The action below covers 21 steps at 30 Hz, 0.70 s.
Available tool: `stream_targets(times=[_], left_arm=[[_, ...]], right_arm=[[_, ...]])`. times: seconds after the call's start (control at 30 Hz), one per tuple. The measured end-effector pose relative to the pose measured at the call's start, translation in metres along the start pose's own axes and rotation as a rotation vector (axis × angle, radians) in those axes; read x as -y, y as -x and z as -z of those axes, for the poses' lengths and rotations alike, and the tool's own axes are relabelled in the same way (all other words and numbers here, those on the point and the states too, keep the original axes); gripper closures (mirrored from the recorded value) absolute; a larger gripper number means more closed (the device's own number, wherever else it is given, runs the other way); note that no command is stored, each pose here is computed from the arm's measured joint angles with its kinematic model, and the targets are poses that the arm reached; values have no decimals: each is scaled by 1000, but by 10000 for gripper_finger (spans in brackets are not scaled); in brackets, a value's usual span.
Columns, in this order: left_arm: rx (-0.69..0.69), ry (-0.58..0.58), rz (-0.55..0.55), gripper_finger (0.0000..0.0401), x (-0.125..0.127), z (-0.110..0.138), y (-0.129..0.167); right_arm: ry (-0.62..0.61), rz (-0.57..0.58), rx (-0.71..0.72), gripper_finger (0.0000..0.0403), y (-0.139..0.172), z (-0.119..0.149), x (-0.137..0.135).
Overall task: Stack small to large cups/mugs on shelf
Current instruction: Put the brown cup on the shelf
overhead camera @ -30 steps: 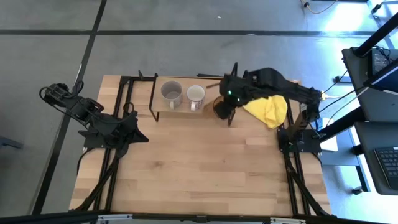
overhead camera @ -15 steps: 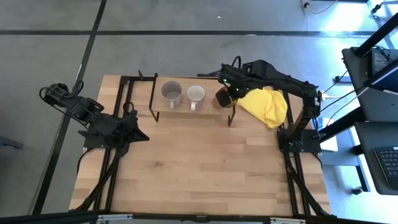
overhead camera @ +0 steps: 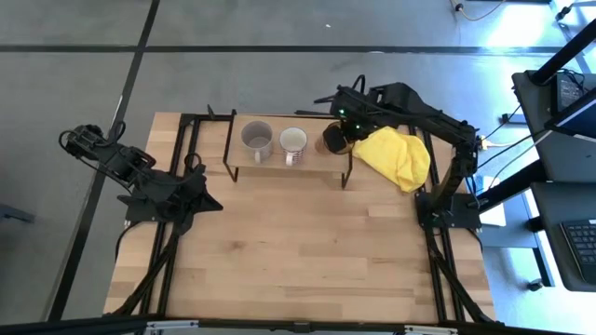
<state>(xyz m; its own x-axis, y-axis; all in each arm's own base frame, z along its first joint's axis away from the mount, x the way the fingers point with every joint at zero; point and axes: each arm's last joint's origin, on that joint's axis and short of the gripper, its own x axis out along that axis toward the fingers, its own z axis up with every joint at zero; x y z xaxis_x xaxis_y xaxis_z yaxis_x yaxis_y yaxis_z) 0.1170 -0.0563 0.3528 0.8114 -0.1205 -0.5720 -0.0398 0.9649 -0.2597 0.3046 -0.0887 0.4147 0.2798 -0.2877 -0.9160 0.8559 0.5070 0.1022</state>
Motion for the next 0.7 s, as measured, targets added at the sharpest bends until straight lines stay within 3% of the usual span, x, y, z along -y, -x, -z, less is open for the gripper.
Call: stream_targets(times=[0.23,0.7], left_arm=[[1,2,0,401,0,0,0],[1,3,1,401,0,0,0]], right_arm=[[23,15,-43,380,-10,3,-1],[31,22,-38,323,-12,-2,4]])
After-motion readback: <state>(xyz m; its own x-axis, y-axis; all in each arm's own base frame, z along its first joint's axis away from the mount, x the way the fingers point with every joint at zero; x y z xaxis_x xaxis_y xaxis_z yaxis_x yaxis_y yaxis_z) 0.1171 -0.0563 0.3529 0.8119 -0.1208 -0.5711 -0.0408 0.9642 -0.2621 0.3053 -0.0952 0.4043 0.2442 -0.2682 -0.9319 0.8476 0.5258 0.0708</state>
